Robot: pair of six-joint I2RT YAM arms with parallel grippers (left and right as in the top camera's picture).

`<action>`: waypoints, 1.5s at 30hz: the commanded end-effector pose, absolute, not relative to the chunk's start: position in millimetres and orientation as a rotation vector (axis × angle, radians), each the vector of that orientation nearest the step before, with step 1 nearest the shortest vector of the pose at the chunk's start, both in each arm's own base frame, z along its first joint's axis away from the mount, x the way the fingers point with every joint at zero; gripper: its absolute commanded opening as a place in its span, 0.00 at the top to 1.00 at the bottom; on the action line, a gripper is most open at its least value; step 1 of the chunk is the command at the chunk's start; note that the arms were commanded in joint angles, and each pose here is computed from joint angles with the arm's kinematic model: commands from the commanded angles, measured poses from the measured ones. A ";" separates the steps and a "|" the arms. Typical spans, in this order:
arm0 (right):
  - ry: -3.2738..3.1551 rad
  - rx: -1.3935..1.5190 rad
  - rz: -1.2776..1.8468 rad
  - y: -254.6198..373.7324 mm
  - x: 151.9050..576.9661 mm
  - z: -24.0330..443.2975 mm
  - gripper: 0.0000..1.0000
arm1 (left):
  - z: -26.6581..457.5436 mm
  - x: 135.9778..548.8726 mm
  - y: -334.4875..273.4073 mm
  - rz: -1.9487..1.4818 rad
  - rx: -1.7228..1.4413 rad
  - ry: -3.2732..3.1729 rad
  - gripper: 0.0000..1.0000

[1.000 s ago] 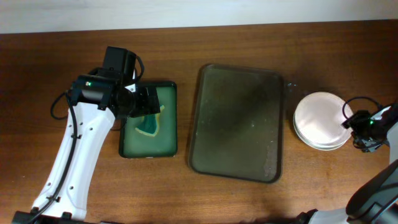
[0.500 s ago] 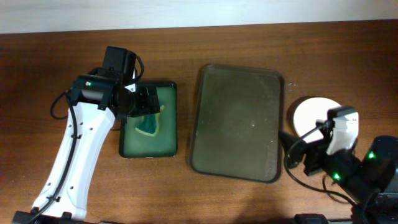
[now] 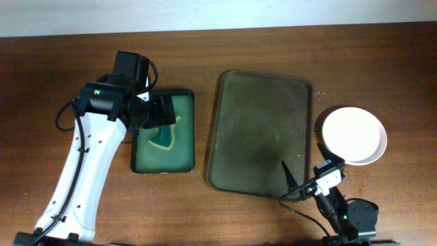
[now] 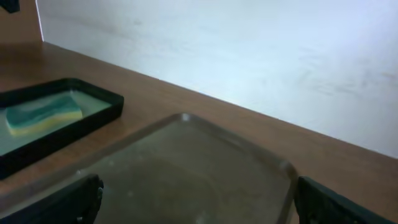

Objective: Clean dirty plates on tray and stack at the side

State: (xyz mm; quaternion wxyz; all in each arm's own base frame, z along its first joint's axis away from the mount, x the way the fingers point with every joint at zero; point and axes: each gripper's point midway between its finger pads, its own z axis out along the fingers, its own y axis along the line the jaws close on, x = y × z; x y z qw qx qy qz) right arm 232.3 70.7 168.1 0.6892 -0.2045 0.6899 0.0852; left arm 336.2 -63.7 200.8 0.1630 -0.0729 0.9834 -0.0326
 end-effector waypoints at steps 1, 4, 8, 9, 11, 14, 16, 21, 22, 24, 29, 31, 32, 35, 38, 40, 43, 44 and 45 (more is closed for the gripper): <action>1.552 -0.468 0.210 73.8 231.2 163.4 0.02 | 204.2 335.7 -63.6 -0.099 -0.198 2.796 0.01; 1.552 -0.468 0.210 73.8 231.2 163.4 0.02 | 204.2 335.7 -63.6 -0.099 -0.198 2.796 0.01; 1.552 -0.468 0.210 73.8 231.2 163.4 0.02 | 206.5 334.9 -64.3 -0.102 -0.194 2.790 0.01; 1.552 -0.468 0.210 73.9 231.2 163.4 0.02 | 211.6 330.1 -64.5 -0.100 -0.186 2.782 0.01; 1.552 -0.468 0.210 73.8 231.2 163.4 0.02 | 242.7 318.6 -49.0 0.016 -0.174 2.650 0.01; 1.552 -0.468 0.210 73.8 231.2 163.4 0.02 | 289.6 303.8 -38.4 -0.103 -0.204 2.241 0.01; 1.552 -0.468 0.210 73.8 231.2 163.4 0.02 | 273.1 279.0 -14.6 -0.113 -0.273 2.075 0.01; 1.552 -0.468 0.210 73.8 231.2 163.3 0.02 | 204.1 235.0 8.4 -0.137 -0.330 1.808 0.01; 1.552 -0.468 0.210 73.8 231.2 163.4 0.02 | 191.8 232.9 7.7 -0.152 -0.323 1.767 0.01; 1.552 -0.468 0.210 73.8 231.2 163.3 0.02 | 180.3 231.9 10.2 -0.160 -0.326 1.686 0.01; 1.552 -0.468 0.210 73.8 231.2 163.4 0.02 | 160.6 245.6 9.5 -0.179 -0.317 1.604 0.01; 1.552 -0.468 0.210 73.8 231.2 163.3 0.02 | 160.2 245.5 9.4 -0.179 -0.317 1.606 0.01; 1.552 -0.468 0.210 73.8 231.2 163.3 0.02 | 160.2 245.5 9.5 -0.179 -0.317 1.606 0.01; 1.552 -0.468 0.210 73.8 231.2 163.3 0.02 | 160.2 245.5 9.5 -0.179 -0.317 1.606 0.01; 1.552 -0.468 0.210 73.8 231.2 163.4 0.02 | 160.2 245.5 9.4 -0.179 -0.317 1.606 0.01; 1.552 -0.468 0.210 73.8 231.2 163.3 0.02 | 160.2 245.5 9.5 -0.179 -0.317 1.606 0.01; 1.552 -0.468 0.211 73.9 231.2 163.4 0.02 | 160.1 245.5 9.5 -0.179 -0.318 1.606 0.01; 1.552 -0.468 0.210 73.9 231.2 163.4 0.02 | 160.2 245.5 9.4 -0.179 -0.317 1.606 0.01; 1.552 -0.468 0.210 73.8 231.2 163.3 0.02 | 160.1 245.5 9.5 -0.179 -0.317 1.606 0.01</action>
